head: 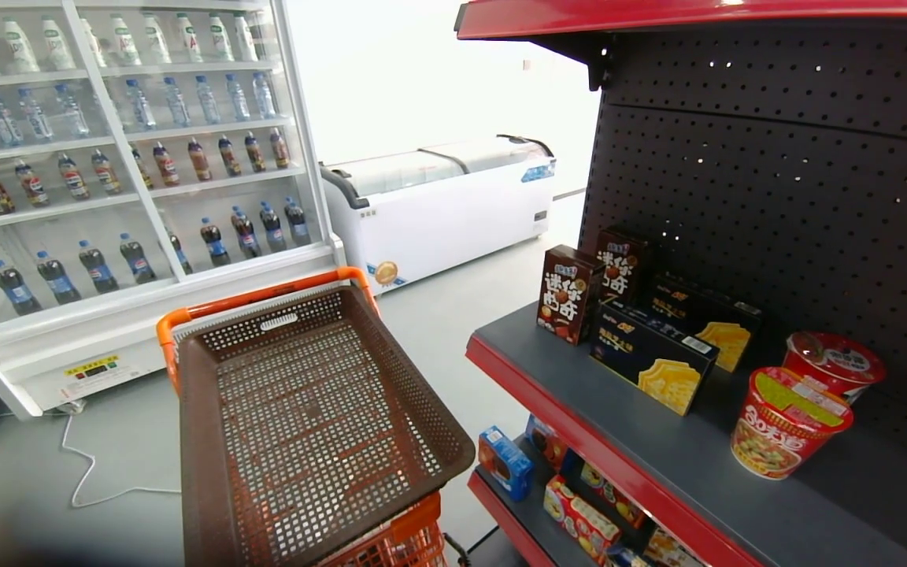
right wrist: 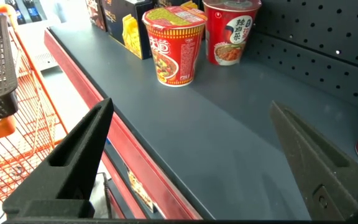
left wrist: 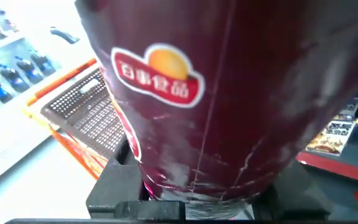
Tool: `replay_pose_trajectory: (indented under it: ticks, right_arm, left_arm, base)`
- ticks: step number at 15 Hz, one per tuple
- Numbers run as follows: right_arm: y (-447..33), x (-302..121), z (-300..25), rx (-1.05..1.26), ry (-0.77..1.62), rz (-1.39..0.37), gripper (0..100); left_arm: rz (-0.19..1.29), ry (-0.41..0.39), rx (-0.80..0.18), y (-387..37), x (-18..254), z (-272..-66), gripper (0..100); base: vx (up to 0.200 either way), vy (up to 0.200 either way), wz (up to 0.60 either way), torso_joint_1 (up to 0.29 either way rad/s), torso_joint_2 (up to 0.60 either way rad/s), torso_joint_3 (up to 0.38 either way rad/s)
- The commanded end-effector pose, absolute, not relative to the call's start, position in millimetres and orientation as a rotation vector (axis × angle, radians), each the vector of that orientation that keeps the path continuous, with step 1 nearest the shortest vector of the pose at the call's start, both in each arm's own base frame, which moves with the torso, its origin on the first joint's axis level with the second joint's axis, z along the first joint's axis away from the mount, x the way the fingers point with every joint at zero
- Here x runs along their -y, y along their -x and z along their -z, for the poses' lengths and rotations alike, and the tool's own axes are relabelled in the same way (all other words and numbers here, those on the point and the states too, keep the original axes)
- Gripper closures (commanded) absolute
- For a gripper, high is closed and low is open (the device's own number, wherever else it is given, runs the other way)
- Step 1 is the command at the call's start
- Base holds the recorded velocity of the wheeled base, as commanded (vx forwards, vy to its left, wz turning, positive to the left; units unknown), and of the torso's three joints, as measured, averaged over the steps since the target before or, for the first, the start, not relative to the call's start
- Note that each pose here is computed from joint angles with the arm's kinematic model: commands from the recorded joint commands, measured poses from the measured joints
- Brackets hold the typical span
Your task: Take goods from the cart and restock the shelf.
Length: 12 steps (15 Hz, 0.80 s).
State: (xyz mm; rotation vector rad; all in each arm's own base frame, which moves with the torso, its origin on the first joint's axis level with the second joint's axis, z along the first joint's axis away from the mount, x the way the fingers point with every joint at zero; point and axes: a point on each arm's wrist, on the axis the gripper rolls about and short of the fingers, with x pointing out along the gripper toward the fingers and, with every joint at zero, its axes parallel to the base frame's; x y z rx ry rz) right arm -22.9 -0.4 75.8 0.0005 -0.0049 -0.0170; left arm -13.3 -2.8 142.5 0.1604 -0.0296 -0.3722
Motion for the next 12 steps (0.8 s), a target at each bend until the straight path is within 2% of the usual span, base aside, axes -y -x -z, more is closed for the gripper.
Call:
replay_pose_trajectory:
  ticks: [1, 7, 12]
  right_arm:
    - [23, 0, -76, 0.005, -0.002, 0.017, 0]
    - [23, 0, -76, 0.003, 0.0, 0.015, 0]
    - [23, 0, -76, 0.003, -0.003, 0.017, 0]
  left_arm:
    - [0.349, -0.16, 0.145, 34, 0, -137, 100]
    - [0.351, -0.157, 0.122, 32, 0, -132, 100]
    - [0.354, -0.122, 0.086, 28, 1, -122, 100]
  base:
    - [0.0, 0.0, -0.6, 0.002, 0.0, 0.007]
    - [0.0, 0.0, -0.6, 0.003, 0.0, 0.003]
    - [0.0, 0.0, -0.6, 0.003, 0.0, 0.004]
